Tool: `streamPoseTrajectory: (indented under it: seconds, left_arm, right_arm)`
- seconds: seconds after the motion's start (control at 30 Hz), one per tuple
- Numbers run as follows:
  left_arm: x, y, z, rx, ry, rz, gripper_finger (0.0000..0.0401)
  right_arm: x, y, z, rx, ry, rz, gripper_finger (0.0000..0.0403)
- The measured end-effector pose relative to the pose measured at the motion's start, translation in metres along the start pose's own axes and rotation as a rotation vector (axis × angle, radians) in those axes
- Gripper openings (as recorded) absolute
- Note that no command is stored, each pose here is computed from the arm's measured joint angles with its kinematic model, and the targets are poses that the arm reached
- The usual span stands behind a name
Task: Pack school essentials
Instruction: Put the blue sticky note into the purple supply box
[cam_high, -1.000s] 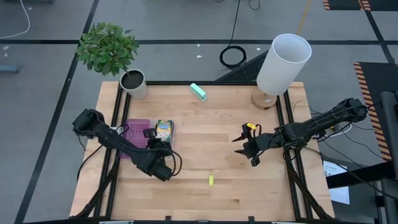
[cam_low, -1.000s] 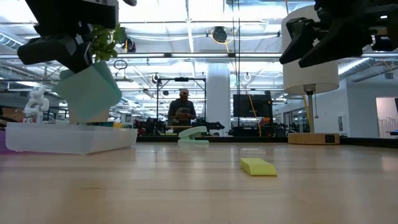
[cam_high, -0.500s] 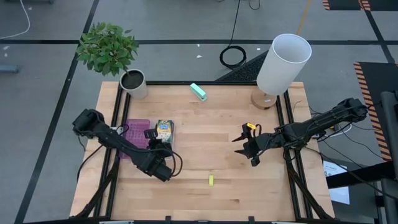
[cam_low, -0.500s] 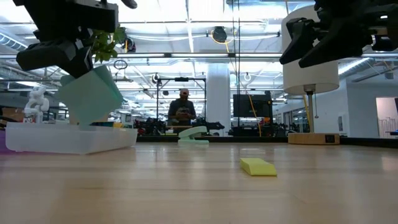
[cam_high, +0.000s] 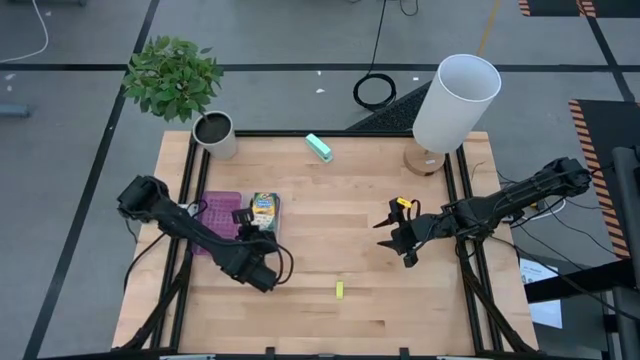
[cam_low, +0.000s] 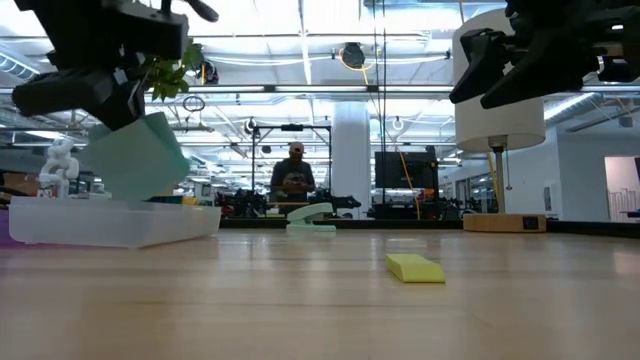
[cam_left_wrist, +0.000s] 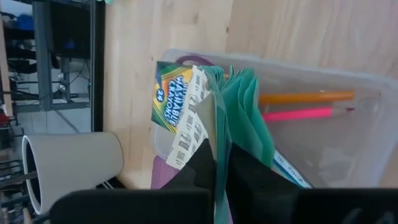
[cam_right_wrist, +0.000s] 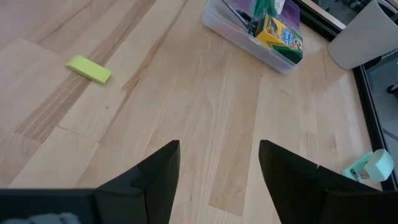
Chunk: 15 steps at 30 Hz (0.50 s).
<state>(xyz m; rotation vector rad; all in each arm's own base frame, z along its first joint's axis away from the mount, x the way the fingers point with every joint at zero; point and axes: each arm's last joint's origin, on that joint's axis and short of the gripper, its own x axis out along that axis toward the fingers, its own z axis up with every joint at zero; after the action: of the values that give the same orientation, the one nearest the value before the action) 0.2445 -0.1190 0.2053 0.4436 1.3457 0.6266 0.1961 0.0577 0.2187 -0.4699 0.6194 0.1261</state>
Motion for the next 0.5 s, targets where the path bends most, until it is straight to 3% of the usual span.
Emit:
streamPoseTrajectory:
  seconds: [0.5]
  left_arm:
    - [0.023, -0.022, 0.005, 0.094, 0.087, 0.052, 0.0022]
  right_arm:
    - [0.0, 0.0, 0.0, -0.001, 0.002, 0.001, 0.0212]
